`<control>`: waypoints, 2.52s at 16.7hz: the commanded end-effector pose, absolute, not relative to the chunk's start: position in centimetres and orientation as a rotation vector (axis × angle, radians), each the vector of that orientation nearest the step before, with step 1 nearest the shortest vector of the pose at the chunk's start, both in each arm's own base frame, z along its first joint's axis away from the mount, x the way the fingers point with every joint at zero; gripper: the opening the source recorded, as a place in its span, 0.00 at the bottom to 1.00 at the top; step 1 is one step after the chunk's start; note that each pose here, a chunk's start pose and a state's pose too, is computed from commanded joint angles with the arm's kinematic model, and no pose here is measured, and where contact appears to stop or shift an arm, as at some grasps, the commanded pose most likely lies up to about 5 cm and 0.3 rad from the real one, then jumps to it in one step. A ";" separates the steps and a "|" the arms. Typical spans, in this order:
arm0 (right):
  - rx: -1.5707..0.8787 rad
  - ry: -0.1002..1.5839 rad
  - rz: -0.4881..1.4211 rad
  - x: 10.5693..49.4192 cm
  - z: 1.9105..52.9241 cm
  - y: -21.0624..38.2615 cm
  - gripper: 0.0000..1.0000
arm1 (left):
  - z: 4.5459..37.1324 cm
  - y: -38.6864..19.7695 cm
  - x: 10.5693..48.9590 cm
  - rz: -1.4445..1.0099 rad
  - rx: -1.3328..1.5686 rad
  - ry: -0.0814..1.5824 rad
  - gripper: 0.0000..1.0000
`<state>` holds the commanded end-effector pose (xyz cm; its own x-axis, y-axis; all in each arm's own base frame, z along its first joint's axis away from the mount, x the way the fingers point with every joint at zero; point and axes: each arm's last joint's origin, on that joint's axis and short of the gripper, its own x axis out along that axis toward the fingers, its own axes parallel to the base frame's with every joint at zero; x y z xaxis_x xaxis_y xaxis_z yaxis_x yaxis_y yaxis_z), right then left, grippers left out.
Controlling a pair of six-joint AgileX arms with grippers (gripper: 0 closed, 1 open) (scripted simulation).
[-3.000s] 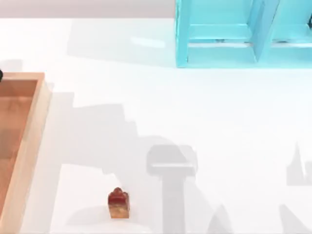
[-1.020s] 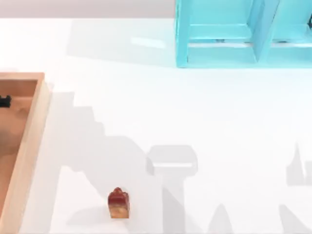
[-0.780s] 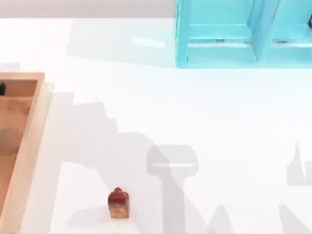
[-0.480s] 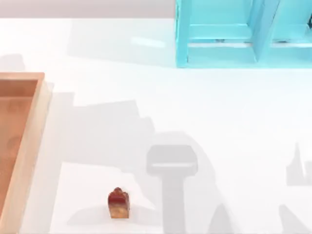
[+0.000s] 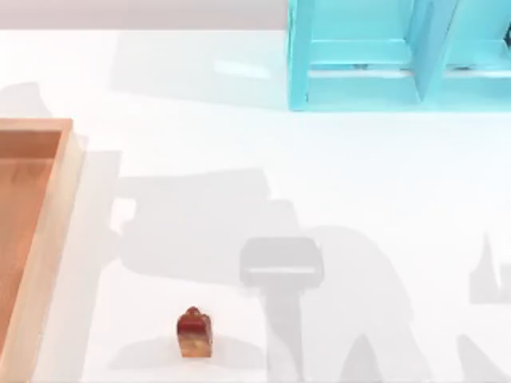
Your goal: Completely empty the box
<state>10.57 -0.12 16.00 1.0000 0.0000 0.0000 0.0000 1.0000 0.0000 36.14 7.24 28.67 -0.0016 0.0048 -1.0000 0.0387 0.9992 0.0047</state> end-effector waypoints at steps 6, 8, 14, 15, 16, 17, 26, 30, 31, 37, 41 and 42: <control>0.000 0.000 0.000 10.6 16.0 -0.1 1.00 | 26.9 1.7 40.1 -0.020 0.040 1.591 0.00; 0.000 0.000 0.000 10.6 16.0 -0.1 1.00 | 25.7 -2.9 42.0 -0.014 0.046 1.591 0.00; 0.000 0.000 0.000 10.6 16.0 -0.1 1.00 | 21.0 -18.1 43.5 0.006 0.068 1.581 0.00; 0.000 0.000 0.000 10.6 16.0 -0.1 1.00 | 20.5 -19.5 43.3 0.008 0.069 1.579 0.00; 0.000 0.000 0.000 10.6 16.0 -0.1 1.00 | 20.1 -20.5 43.2 0.010 0.070 1.578 0.00; 0.000 0.000 0.000 10.6 16.0 -0.1 1.00 | 19.9 -21.0 43.1 0.010 0.071 1.577 0.00; 0.000 0.000 0.000 10.6 16.0 -0.1 1.00 | 17.8 -20.8 43.2 0.010 0.070 1.580 0.00; 0.000 0.000 0.000 10.6 16.0 -0.1 1.00 | 15.5 -20.8 43.0 0.010 0.071 1.578 0.00; 0.000 0.000 0.000 10.6 16.0 -0.1 1.00 | 15.4 -20.8 43.0 0.010 0.071 1.577 0.00; 0.000 0.000 0.000 10.6 16.0 -0.1 1.00 | 15.4 -20.8 43.0 0.010 0.071 1.577 0.23; 0.000 0.000 0.000 10.6 16.0 -0.1 1.00 | 15.4 -20.8 43.0 0.010 0.071 1.577 0.53; 0.000 0.000 0.000 10.6 16.0 -0.1 1.00 | 15.4 -20.8 43.0 0.010 0.071 1.577 0.60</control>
